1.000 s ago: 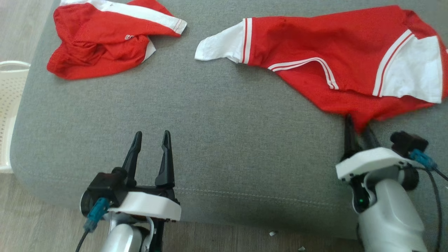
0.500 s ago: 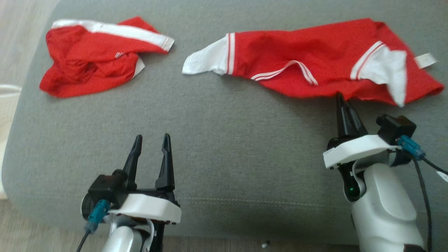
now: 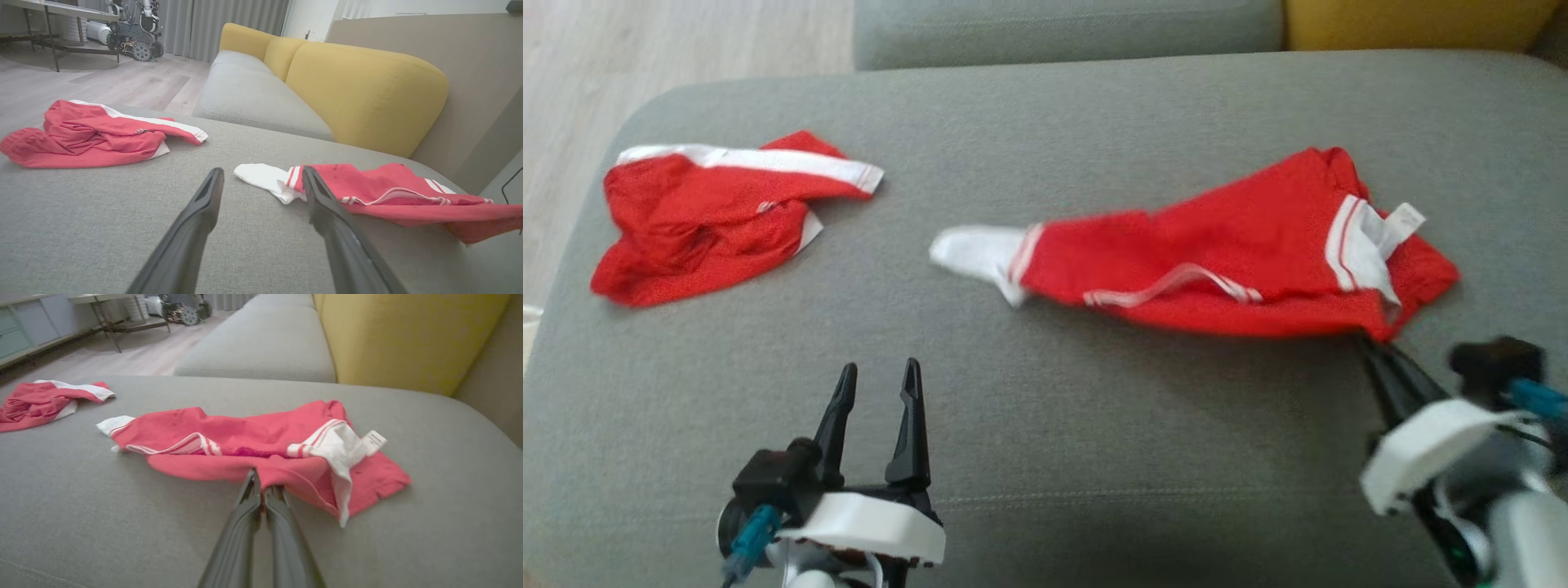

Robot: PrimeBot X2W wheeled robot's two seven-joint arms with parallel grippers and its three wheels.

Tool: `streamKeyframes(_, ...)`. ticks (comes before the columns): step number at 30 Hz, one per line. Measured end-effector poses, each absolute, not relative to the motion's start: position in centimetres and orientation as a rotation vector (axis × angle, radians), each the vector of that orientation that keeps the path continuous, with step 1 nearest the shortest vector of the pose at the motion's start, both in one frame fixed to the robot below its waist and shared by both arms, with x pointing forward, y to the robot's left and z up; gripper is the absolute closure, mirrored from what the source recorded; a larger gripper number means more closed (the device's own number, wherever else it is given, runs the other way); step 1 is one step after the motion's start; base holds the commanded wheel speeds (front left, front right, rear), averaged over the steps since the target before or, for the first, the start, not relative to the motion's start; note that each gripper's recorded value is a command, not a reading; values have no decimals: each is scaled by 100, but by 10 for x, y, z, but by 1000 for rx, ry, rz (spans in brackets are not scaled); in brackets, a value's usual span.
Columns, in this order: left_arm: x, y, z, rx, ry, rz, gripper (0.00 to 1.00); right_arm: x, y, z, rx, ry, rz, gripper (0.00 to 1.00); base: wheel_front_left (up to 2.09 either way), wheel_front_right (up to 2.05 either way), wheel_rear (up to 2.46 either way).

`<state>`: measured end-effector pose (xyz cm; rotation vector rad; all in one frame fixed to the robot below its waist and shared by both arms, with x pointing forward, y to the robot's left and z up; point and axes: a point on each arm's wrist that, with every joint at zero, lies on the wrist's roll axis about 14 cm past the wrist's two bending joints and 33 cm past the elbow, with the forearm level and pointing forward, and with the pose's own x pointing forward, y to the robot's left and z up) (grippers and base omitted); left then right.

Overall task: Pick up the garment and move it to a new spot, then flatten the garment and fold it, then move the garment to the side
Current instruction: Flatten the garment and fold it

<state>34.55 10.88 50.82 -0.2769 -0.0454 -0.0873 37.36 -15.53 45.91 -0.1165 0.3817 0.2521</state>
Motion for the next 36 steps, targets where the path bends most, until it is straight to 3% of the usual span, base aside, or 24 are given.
streamKeyframes(7,346,102,505,-280,-33,-106,0,366,-173,441,-125,465,215,100,0,0,0)
streamKeyframes(8,347,102,504,-281,-30,-105,0,365,-171,433,-105,481,209,55,0,0,0)
streamKeyframes(9,348,102,503,-281,-27,-104,0,363,-170,423,-97,506,207,0,0,0,0)
streamKeyframes(14,354,104,507,-278,-38,-103,0,356,-175,389,-98,584,164,0,0,0,0)
streamKeyframes(21,356,100,510,-275,-47,-116,0,390,-165,450,-54,309,126,0,0,0,0)
streamKeyframes(26,356,95,514,-275,-58,-133,0,390,-147,481,-41,165,172,0,0,0,0)
streamKeyframes(36,357,93,513,-278,-54,-138,0,374,-131,450,-20,216,215,0,0,0,0)
